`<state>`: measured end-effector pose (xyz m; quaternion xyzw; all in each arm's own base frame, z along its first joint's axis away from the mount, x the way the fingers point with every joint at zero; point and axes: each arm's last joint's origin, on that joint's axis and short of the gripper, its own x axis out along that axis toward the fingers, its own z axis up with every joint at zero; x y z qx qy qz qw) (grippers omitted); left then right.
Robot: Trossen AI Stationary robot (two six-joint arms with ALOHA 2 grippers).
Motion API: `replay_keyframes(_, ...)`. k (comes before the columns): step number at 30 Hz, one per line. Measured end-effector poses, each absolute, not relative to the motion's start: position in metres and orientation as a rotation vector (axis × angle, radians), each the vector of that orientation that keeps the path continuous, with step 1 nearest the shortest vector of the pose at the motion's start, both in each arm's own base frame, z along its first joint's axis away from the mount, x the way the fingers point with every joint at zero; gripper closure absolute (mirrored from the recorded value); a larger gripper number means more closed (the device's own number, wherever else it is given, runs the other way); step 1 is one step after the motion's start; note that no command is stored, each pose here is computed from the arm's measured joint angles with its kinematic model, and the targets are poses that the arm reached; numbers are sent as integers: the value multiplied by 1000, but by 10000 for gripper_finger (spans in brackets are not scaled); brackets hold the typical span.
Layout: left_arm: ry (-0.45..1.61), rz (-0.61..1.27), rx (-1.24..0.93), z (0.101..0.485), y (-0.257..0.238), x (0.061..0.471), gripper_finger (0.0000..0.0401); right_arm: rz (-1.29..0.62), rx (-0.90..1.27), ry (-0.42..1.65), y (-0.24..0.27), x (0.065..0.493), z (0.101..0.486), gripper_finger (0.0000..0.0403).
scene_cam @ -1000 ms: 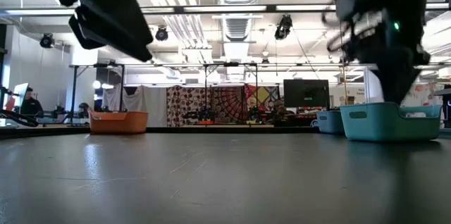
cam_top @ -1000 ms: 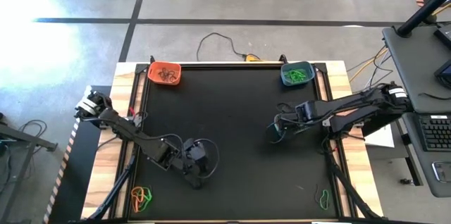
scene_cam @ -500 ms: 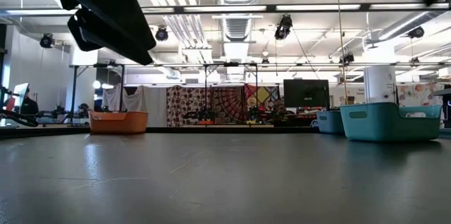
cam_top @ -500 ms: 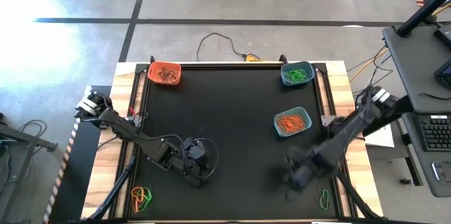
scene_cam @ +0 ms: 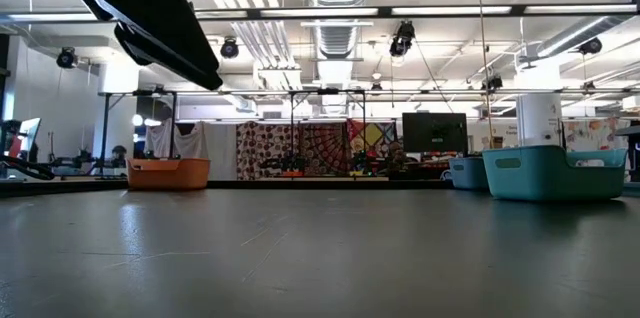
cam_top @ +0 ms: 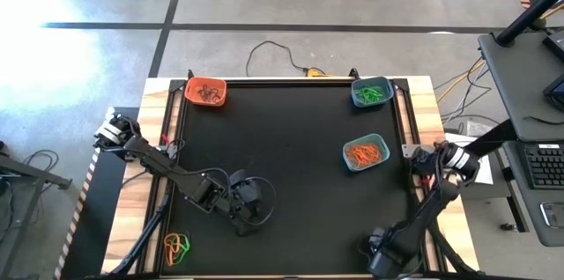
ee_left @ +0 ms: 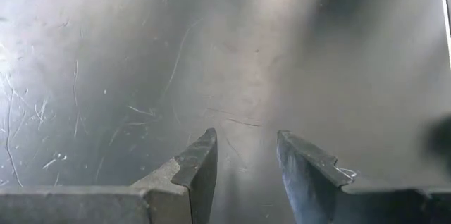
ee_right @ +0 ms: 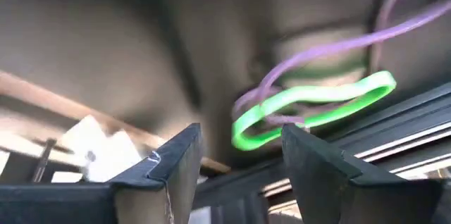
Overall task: Sort rubber bands into baskets
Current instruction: Put the green rubber band into the blue bin
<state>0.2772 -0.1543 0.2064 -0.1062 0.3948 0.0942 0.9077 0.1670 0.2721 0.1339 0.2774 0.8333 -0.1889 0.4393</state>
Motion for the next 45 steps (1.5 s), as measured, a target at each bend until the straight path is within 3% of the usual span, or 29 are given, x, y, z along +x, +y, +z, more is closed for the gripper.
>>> replay_keyframes(10,811,187,-214,200,-157,281,269,-493,673,2093,260,163,120,230)
replay_keyframes(14,817,189,-210,197,-158,282,269,-505,684,2064,260,165,119,279)
replay_keyframes(19,827,186,-189,194,-158,283,269,-510,692,2049,260,168,120,373)
replay_keyframes(23,829,179,-173,194,-158,282,269,-551,723,2013,255,179,130,390)
replay_keyframes(29,843,175,-147,193,-158,281,269,-507,730,1846,231,224,164,393)
replay_keyframes(33,871,179,-119,191,-157,279,269,-456,660,1573,205,269,177,393)
replay_keyframes(37,953,218,-123,188,-156,269,269,-414,565,1385,163,315,172,393)
replay_keyframes(45,1091,310,-140,191,-170,228,269,-267,599,1025,73,402,148,394)
